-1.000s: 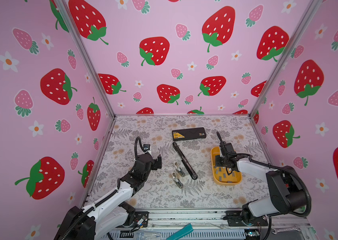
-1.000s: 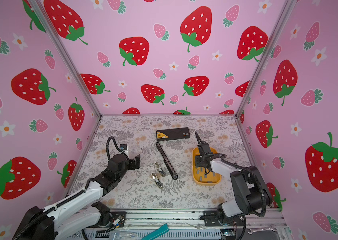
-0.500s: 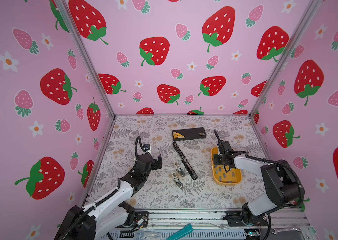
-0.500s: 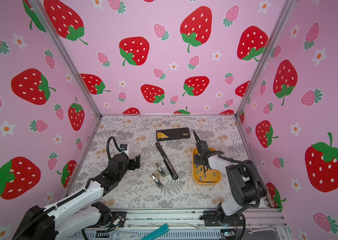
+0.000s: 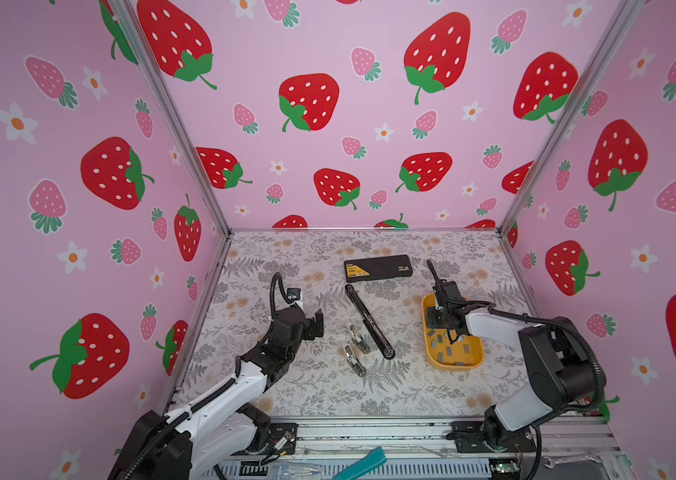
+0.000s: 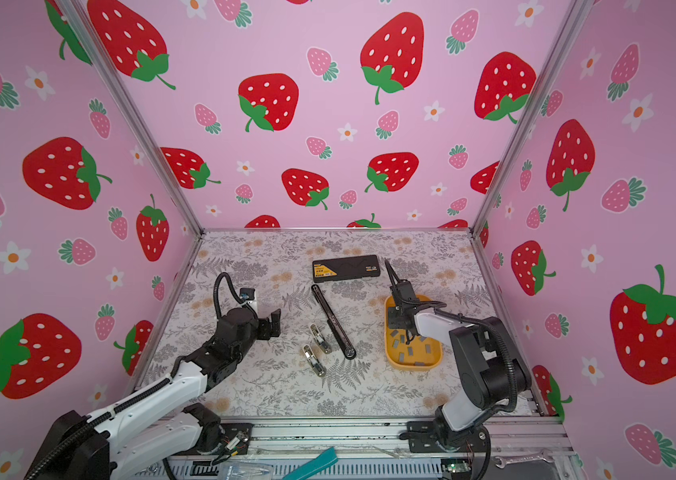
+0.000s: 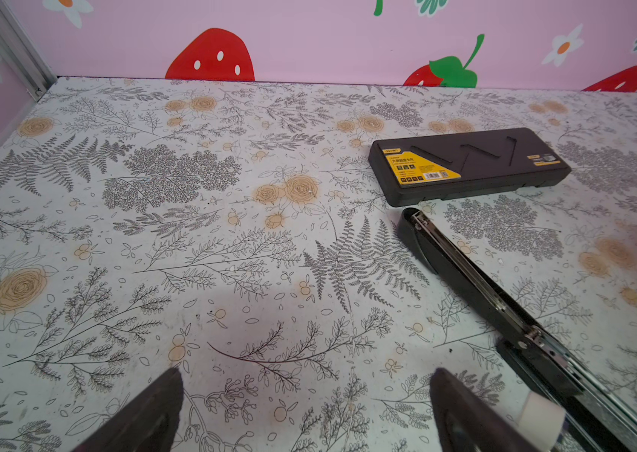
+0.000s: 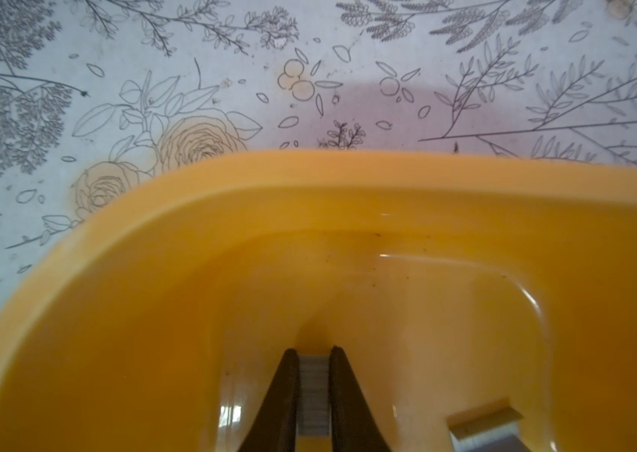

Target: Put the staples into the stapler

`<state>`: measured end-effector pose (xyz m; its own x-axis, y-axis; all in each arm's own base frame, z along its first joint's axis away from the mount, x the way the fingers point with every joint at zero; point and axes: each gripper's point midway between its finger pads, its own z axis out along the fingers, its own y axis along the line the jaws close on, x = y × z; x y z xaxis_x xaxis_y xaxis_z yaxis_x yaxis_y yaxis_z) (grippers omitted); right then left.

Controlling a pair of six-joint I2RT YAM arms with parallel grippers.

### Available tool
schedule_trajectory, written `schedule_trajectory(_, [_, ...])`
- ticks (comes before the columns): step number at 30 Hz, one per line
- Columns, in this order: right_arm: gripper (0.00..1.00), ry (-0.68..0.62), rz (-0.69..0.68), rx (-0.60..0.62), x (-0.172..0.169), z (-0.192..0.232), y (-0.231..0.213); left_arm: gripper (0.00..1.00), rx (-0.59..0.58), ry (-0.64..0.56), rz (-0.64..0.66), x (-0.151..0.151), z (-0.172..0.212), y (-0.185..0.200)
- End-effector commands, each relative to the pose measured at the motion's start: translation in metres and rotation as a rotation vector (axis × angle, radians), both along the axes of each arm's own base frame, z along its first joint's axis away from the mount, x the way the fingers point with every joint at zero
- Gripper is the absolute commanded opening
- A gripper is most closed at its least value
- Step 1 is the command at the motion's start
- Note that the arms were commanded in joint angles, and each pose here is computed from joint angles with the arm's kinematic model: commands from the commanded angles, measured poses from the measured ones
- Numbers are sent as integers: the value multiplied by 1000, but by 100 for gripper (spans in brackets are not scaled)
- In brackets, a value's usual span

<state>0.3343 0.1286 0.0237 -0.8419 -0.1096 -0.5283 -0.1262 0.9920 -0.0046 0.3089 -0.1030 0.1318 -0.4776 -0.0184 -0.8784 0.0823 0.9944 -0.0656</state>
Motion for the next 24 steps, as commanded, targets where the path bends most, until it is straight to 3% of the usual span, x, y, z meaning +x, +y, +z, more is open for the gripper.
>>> schedule_trajectory(1, [17,51,3,-34,-9,-12,-3,99,-28,-35,11,8,18,-3])
schedule_trajectory(6, [12,46,-2,-42,-7,-11,-3,99,-30,-35,14,8,18,-2])
schedule_trajectory(24, [11,-75,-22,-34,-13,44,-6,99,-122,-80,66,8,25,2])
